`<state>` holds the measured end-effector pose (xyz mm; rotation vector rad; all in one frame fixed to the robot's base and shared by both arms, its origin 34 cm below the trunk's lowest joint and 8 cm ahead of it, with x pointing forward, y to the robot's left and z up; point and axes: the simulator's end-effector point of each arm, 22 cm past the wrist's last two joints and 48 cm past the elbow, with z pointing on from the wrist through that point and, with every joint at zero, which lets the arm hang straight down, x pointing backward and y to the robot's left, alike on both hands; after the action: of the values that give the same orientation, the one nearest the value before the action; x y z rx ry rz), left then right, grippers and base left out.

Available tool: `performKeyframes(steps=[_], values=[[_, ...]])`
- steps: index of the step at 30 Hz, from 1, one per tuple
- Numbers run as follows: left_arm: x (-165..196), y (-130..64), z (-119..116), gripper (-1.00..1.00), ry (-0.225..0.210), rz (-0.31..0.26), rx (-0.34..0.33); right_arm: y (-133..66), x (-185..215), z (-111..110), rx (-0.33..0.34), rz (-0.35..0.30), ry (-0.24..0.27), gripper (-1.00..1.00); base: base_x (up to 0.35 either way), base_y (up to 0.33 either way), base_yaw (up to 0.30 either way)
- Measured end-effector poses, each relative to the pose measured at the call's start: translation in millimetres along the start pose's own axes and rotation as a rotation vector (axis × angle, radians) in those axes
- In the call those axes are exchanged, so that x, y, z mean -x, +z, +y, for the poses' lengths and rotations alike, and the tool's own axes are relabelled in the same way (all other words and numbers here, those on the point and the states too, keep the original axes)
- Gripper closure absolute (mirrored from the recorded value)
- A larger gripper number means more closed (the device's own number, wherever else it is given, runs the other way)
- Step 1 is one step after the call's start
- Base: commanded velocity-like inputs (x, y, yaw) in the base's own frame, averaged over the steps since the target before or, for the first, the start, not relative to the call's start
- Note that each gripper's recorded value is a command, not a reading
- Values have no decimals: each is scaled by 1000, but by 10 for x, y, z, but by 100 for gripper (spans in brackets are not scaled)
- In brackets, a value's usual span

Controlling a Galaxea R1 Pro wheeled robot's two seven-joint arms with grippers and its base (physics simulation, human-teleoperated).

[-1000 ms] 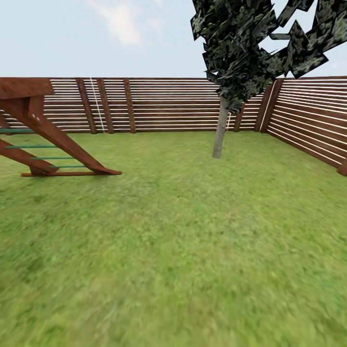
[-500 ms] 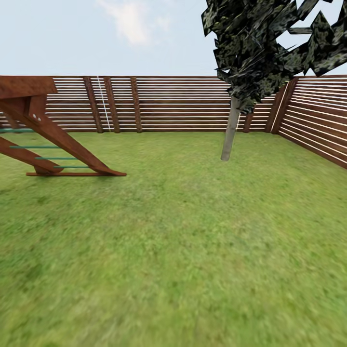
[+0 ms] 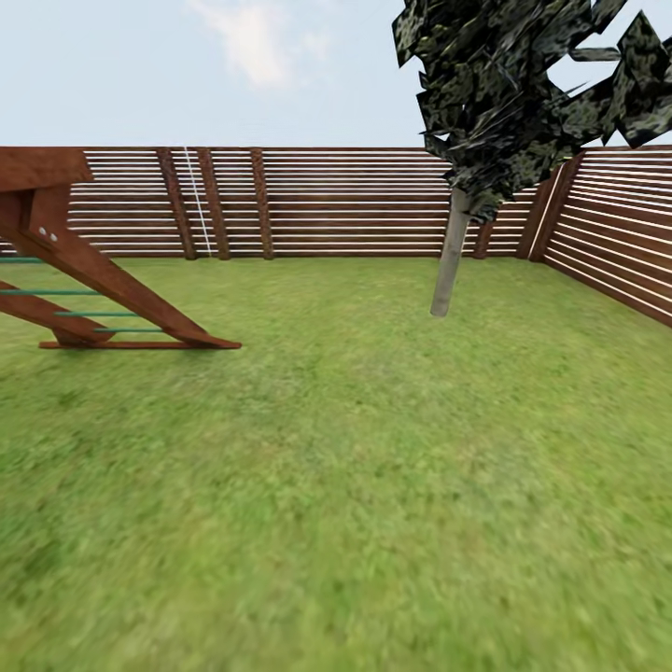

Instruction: Take the three Easter eggs out of the wicker basket on the lawn in the garden, then place them on the lawn next to a single tree (choose any tree) so that all three eggs are next to the same tree and none are left in the basket.

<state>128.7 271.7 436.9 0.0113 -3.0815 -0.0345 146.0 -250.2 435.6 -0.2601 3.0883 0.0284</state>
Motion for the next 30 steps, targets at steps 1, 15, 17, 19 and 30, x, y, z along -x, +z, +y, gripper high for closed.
performKeyframes(steps=[1,15,17,19,30], values=[[0,0,0,-100,0,0,0,1,8,18,2,-2,1,-100,323,0,0],[1,0,0,-100,0,0,0,0,2,48,5,0,10,-100,323,0,0],[1,0,0,-100,0,0,0,1,11,62,7,-1,9,-100,322,0,0],[1,0,0,-100,0,0,0,1,15,62,7,-2,10,-100,323,0,0],[1,0,0,-100,0,0,0,1,13,49,5,-2,9,-100,323,0,0]])
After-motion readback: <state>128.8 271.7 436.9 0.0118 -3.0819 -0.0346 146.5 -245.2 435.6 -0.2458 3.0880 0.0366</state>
